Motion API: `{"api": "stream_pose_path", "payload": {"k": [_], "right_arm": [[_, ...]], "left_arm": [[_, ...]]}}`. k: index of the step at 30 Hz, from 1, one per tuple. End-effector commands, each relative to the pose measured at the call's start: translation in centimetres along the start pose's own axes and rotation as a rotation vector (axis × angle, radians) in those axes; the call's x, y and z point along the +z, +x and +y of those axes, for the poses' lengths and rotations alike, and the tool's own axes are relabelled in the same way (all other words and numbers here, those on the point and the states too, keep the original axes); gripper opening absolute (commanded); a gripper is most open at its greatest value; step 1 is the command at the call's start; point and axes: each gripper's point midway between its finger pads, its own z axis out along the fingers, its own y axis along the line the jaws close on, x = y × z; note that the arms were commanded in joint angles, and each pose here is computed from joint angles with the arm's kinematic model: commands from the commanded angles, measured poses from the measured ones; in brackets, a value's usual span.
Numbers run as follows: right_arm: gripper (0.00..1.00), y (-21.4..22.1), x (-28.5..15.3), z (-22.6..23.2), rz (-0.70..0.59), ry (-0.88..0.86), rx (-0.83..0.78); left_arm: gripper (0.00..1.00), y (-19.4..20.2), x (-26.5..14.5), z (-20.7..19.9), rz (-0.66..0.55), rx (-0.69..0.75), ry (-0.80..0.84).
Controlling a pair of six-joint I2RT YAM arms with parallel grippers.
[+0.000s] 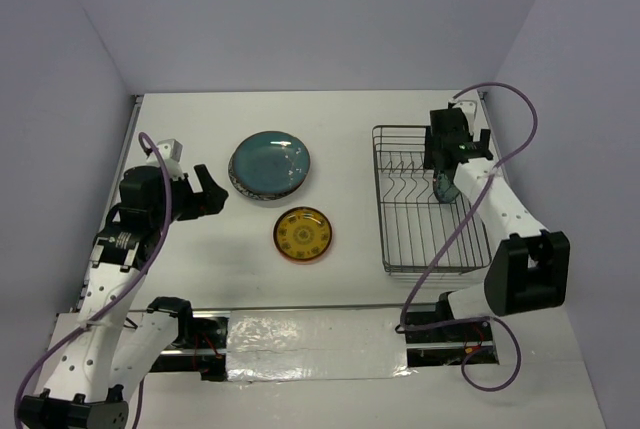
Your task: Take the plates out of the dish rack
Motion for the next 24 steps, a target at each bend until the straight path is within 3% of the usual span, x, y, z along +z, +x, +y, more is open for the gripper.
{"api": "stream_pose_path", "payload": {"k": [1, 8, 9, 12, 22, 24], "right_arm": [[1.0, -1.2, 1.3, -1.4, -0.027, 0.081, -0.043], [0.94, 0.7, 5.3, -1.6, 0.072, 0.147, -0.111], [0.78, 1.1, 5.8, -1.4, 0.089, 0.147, -0.121], [0.54, 1.0, 6.2, -1.0, 0.084, 0.134, -0.108], [0.36, -0.3, 5.3, -1.1, 0.04, 0.105, -0.113], [0.13, -0.7, 4.9, -1.5, 0.029, 0.108, -0.111]], "left_arm": [[1.0, -0.5, 0.1, -0.5, -0.019, 0.007, 0.021], [1.0, -0.2, 0.5, -0.7, 0.003, 0.011, 0.04], [1.0, -0.2, 0.5, -0.8, 0.004, 0.013, 0.042], [1.0, -0.1, 0.6, -0.8, 0.009, 0.012, 0.043], [0.99, 0.0, 0.8, -0.7, 0.018, 0.011, 0.042], [0.99, 0.1, 0.8, -0.7, 0.019, 0.01, 0.039]]}}
